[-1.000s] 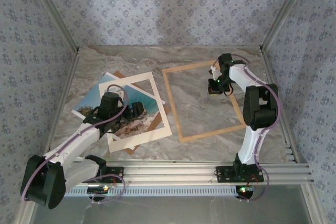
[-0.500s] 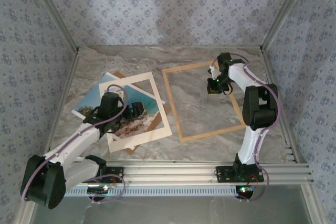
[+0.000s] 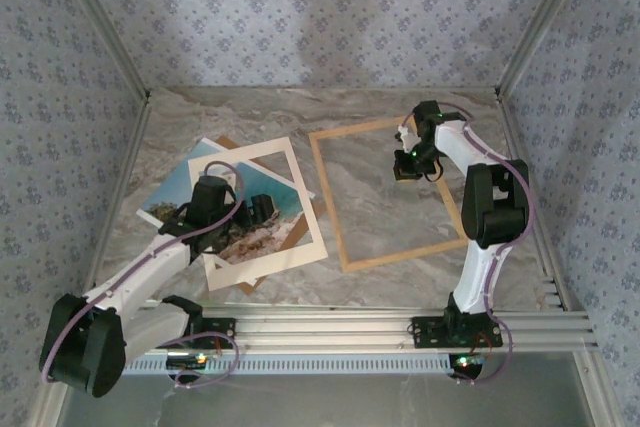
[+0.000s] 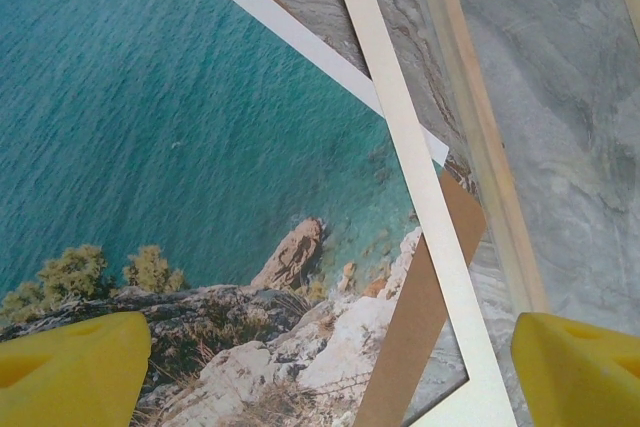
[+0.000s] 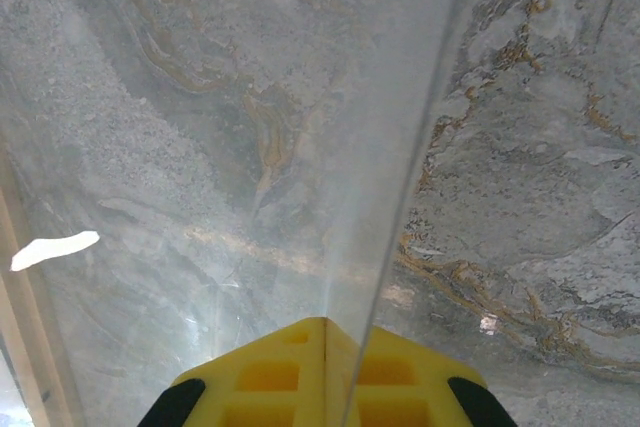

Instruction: Put the photo into the frame

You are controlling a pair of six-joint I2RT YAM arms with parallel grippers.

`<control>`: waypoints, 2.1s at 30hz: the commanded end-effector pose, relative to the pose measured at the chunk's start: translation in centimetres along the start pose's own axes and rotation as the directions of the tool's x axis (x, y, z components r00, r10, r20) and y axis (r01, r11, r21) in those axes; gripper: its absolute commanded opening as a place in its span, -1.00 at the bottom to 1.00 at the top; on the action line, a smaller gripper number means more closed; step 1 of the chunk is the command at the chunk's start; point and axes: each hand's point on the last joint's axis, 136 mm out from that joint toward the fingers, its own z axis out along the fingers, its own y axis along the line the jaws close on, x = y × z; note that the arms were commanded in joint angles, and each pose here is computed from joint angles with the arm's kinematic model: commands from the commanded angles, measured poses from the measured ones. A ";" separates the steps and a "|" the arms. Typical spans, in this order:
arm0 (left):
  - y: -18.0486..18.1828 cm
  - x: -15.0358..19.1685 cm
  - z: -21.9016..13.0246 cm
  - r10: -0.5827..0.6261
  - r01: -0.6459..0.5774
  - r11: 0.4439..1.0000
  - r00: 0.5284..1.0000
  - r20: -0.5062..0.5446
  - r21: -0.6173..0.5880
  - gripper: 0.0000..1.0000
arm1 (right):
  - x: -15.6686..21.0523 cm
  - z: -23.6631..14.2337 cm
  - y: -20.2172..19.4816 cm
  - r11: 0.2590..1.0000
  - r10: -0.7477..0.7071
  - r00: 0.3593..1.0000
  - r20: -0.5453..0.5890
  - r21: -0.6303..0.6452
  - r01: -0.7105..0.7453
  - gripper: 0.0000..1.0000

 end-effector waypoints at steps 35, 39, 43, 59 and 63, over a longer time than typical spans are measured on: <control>0.3 0.2 0.3 0.025 -0.025 0.999 1.000 -0.007 -0.022 0.86 | 0.7 0.5 -1.6 0.996 0.049 0.997 -0.065 0.074 -0.045 -1.00; 0.4 0.4 0.3 0.027 -0.028 0.999 1.000 -0.012 -0.027 0.86 | 0.6 0.3 -1.9 0.995 0.056 0.997 -0.058 0.082 -0.051 -1.00; 0.4 0.4 0.3 0.028 -0.028 0.999 1.000 -0.010 -0.026 0.86 | 0.6 0.2 -2.4 0.994 0.065 0.996 -0.057 0.097 -0.060 -1.00; 0.3 0.3 0.2 0.027 -0.027 0.999 1.000 -0.008 -0.027 0.86 | 1.0 1.0 -4.0 0.989 0.084 0.993 -0.087 0.132 -0.072 -1.00; 0.4 0.3 0.2 0.028 -0.028 0.999 1.000 -0.009 -0.028 0.86 | 1.1 1.5 -4.1 0.989 0.085 0.992 -0.095 0.132 -0.072 -1.00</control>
